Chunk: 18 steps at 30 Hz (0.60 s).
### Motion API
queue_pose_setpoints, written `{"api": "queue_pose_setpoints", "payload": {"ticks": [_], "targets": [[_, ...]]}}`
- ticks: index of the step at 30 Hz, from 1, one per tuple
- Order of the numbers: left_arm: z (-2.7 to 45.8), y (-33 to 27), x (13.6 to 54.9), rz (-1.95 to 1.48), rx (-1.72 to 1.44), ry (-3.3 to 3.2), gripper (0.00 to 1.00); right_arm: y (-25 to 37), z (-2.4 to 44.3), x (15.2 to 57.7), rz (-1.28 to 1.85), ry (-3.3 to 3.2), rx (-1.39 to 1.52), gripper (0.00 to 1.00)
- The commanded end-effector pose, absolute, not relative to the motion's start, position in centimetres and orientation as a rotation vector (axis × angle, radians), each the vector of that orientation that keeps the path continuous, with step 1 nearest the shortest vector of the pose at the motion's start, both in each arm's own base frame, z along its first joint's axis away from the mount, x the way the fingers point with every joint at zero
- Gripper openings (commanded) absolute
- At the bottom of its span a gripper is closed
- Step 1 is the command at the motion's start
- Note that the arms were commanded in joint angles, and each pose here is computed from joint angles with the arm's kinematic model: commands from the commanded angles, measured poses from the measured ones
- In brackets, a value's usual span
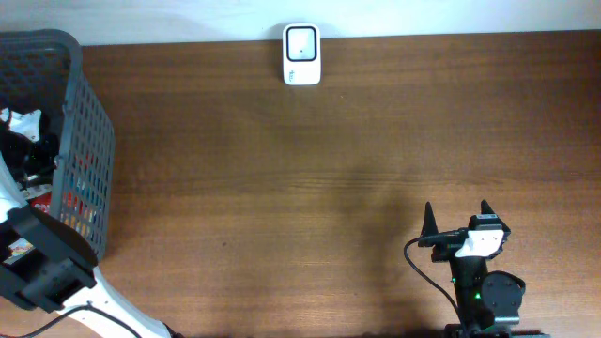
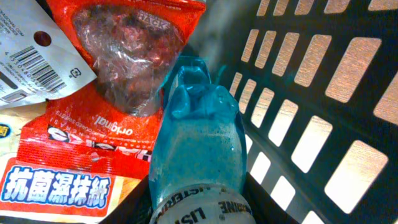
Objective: Scan the item barcode
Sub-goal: 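Grasp the blue Listerine bottle with the left gripper and lift it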
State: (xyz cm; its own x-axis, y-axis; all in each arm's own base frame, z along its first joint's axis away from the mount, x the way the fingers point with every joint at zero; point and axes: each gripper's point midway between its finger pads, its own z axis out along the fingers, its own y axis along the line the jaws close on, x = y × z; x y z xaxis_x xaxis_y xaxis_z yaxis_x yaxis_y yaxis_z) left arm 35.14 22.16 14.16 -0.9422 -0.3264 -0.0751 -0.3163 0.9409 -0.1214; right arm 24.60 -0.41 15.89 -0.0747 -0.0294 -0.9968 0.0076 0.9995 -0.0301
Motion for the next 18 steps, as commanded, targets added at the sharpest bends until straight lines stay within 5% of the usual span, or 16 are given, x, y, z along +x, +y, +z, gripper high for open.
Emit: {"api": "queue_pose_setpoints", "payload": {"ticks": [1, 9, 18], "targets": [[16.9, 23.3, 36.8, -0.100, -0.540, 2.906, 0.18, -0.4, 15.6, 24.6, -0.037, 1.648, -0.019, 0.99], [36.0, 21.9, 41.2, -0.066, -0.372, 2.336, 0.22, -0.4, 15.6, 24.6, -0.037, 1.648, -0.019, 0.99], [51.9, 12.8, 38.0, -0.223, -0.010, 1.857, 0.22, -0.4, 15.6, 24.6, -0.037, 1.648, -0.019, 0.99]]}}
